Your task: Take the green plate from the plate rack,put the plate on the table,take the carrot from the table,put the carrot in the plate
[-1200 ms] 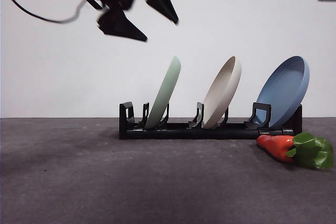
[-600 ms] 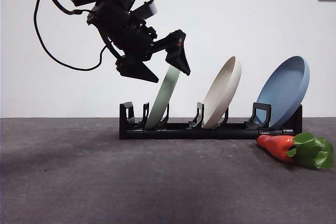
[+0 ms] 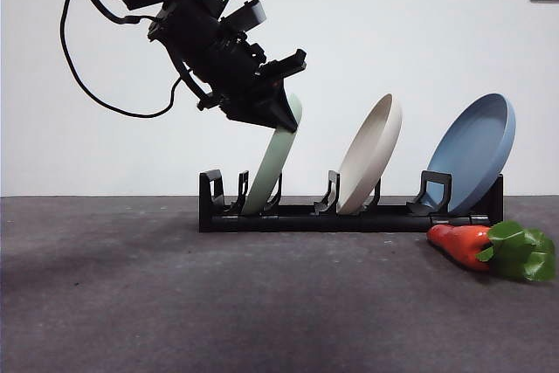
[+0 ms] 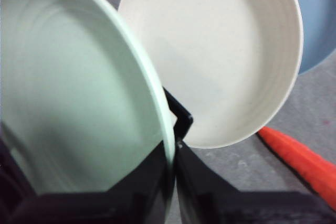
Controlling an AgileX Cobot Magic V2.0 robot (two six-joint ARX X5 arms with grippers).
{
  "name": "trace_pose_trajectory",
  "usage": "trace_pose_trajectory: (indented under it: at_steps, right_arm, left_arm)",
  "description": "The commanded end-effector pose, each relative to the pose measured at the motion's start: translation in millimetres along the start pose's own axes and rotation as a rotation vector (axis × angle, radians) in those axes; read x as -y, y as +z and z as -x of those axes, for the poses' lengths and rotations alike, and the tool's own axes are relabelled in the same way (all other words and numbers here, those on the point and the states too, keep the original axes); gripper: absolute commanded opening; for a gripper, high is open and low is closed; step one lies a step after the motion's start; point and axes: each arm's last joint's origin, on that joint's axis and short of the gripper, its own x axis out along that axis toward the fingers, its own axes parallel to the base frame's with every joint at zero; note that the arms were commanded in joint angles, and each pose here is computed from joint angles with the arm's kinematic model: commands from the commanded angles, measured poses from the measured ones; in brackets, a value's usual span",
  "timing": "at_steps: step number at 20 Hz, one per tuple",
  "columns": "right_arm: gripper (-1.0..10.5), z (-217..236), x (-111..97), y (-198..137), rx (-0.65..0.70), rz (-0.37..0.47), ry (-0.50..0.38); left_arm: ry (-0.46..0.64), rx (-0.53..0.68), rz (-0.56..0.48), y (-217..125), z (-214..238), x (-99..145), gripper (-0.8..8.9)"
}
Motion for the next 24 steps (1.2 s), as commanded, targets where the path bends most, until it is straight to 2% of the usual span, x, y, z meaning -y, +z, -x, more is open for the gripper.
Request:
trace_pose_trajectory:
  at_steps: [1,8,11,14,18,21,24]
  right_arm:
    - [6.9,0.7,-0.4,1.2,0.009,0.007,0.001]
    - [6.9,0.7,-0.5,1.2,0.009,0.007,0.002]
    - [6.9,0.7,-0.5,1.2,0.01,0.007,0.002]
    - [6.9,0.7,-0.4,1.3,0.011,0.007,0.001]
    - [6.9,0.7,-0.3,2.8,0.025,0.013,0.0]
    - [6.9,0.5,-0.1,4.4,0.038,0.018,-0.001]
    - [6.9,0.5,-0.1,4.5,0.039,0.018,-0.001]
  left_arm:
    - [-0.021,-0.004,-0.007,-1.7,-3.0,0.7,-0.08]
    - [-0.022,0.1,-0.015,28.3,33.3,10.8,-0.08]
    - [-0.027,0.163,-0.03,47.5,66.1,20.4,-0.08]
    - [-0.063,0.159,-0.066,59.6,106.9,40.7,-0.08]
    - [-0.06,0.017,-0.216,52.6,155.6,83.8,-0.08]
    - [0.004,-0.205,-0.341,28.7,158.5,115.2,-0.06]
    - [0.026,-0.315,-0.459,0.4,147.5,146.1,-0.06]
